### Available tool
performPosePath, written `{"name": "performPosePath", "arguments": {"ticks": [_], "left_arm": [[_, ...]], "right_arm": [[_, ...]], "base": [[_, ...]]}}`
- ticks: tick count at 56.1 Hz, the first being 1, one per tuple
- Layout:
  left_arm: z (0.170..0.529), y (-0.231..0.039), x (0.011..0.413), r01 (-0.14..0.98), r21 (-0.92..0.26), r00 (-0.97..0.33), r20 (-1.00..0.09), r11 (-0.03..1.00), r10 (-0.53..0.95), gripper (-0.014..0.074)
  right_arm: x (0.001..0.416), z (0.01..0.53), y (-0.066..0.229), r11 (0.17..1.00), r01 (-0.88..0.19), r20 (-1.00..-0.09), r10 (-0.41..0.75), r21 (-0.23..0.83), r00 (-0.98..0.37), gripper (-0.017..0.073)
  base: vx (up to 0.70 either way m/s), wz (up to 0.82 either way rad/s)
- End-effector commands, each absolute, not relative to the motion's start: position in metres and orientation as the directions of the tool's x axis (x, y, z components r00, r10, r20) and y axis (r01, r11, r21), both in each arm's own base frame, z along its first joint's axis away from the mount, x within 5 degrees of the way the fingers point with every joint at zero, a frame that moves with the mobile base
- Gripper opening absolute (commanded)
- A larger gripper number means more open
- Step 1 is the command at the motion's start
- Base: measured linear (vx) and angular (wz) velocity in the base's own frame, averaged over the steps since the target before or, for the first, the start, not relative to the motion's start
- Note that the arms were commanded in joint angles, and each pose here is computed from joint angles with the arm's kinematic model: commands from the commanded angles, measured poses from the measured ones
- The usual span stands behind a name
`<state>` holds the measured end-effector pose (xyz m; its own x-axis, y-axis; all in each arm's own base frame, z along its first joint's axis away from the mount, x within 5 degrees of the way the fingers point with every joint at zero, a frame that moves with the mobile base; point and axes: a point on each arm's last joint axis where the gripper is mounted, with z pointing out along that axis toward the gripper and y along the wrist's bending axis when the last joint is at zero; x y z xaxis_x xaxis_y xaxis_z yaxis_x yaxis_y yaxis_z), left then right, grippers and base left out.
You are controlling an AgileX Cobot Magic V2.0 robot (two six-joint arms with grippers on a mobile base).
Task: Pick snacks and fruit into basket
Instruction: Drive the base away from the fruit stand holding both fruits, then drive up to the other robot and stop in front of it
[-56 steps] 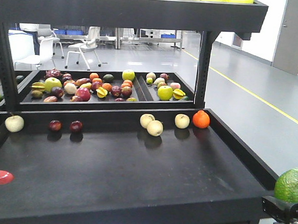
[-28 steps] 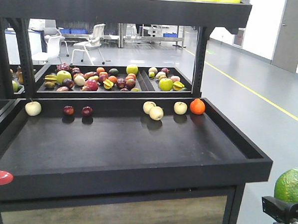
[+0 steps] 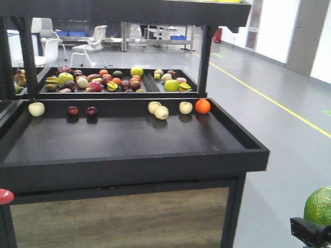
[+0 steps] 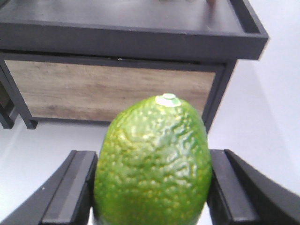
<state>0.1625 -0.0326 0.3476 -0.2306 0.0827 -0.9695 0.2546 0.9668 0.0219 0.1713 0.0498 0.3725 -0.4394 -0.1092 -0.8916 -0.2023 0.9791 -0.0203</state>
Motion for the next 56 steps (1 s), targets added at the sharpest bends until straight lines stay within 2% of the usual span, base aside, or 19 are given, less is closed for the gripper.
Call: {"name": "performPosePath", "arguments": {"ticks": [1, 27, 56], "left_arm": [[0.3636, -0.03, 0.163, 0.221, 0.019, -0.138, -0.989, 0.975, 0.051, 0.0], [0.3636, -0.03, 0.163, 0.221, 0.019, -0.139, -0.989, 0.975, 0.051, 0.0], [0.3641, -0.0299, 0.1623, 0.221, 0.019, -0.135, -0.99, 0.975, 0.05, 0.0]], "right_arm": [[0.1721, 0.3904, 0.0496, 0.977, -0.213, -0.939, -0.102, -0.032, -0.328, -0.0008], [0.1721, 0.3904, 0.0496, 0.977, -0.213, -0.939, -0.102, -0.032, -0.328, -0.0008], [0.1721, 0.3904, 0.0496, 0.977, -0.213, -0.939, -0.102, -0.032, -0.328, -0.0008]], "base": [[-0.34, -0.22], [-0.31, -0.41], [-0.21, -0.69]]}}
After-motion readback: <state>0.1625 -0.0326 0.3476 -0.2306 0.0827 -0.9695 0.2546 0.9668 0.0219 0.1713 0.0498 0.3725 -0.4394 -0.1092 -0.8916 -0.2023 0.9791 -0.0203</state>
